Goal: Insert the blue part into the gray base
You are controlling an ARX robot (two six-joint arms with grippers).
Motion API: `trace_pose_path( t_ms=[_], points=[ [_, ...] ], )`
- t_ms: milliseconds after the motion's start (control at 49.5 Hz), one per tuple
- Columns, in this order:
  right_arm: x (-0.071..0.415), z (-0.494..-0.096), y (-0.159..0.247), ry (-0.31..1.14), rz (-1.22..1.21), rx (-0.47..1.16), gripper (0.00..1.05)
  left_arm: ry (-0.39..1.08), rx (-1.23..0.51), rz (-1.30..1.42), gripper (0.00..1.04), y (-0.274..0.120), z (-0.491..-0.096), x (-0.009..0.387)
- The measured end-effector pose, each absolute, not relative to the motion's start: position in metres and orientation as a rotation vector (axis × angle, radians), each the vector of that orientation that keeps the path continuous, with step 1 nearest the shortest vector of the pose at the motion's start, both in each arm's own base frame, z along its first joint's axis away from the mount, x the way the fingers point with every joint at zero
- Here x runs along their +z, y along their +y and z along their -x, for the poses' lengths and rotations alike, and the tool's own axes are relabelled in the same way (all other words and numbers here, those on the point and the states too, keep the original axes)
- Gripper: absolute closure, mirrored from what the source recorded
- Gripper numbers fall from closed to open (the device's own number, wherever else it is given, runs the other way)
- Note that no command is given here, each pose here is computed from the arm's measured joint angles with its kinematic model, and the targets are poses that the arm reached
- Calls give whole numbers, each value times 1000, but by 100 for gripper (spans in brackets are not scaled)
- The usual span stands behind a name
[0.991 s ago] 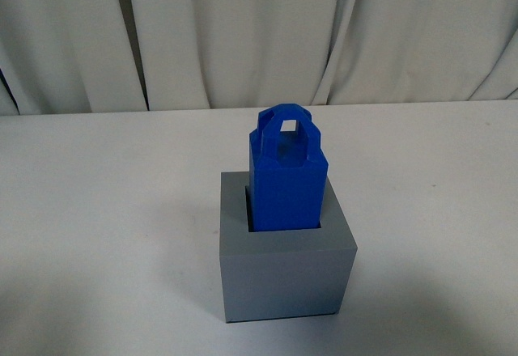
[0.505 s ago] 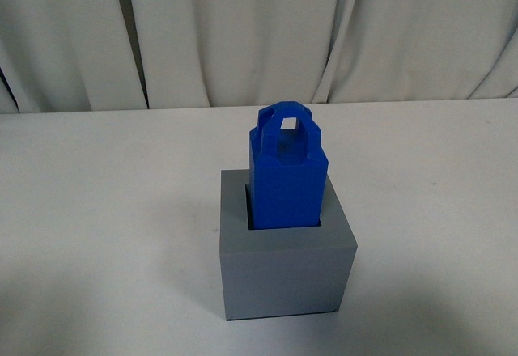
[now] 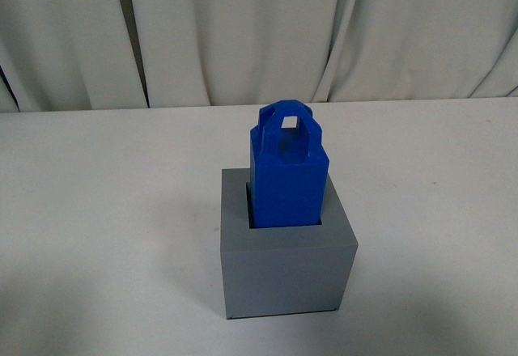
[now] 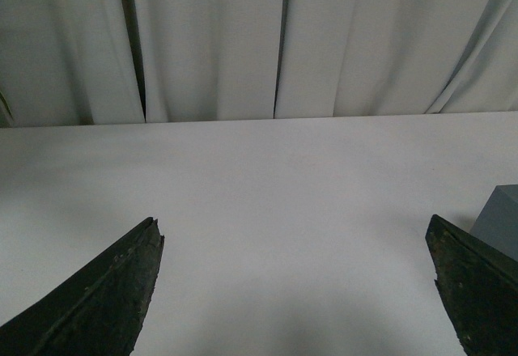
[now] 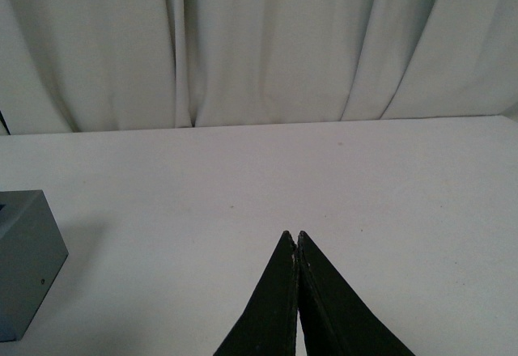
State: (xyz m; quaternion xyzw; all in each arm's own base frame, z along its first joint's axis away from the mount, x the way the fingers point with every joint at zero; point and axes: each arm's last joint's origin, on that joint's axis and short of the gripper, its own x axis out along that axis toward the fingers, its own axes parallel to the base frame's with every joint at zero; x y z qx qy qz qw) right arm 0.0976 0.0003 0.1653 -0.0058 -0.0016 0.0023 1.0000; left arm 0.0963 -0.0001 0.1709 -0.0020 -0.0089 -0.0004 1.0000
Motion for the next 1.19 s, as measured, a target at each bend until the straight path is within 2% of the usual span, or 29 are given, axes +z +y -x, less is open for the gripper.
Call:
trace_pose_path(
  t_ms=[121, 303, 566, 708, 1193],
  points=[
    [165, -98, 0, -3, 13, 4, 100, -18, -1, 4, 6, 0, -96, 171],
    [165, -98, 0, -4, 12, 4, 63, -18, -1, 4, 6, 0, -96, 171],
    [165, -98, 0, -4, 12, 4, 23, -18, -1, 4, 6, 0, -96, 171],
    [165, -98, 0, -3, 11, 5, 6, -18, -1, 4, 6, 0, -96, 171],
    [165, -98, 0, -3, 10, 4, 7, -18, -1, 4, 6, 0, -96, 171]
  ],
)
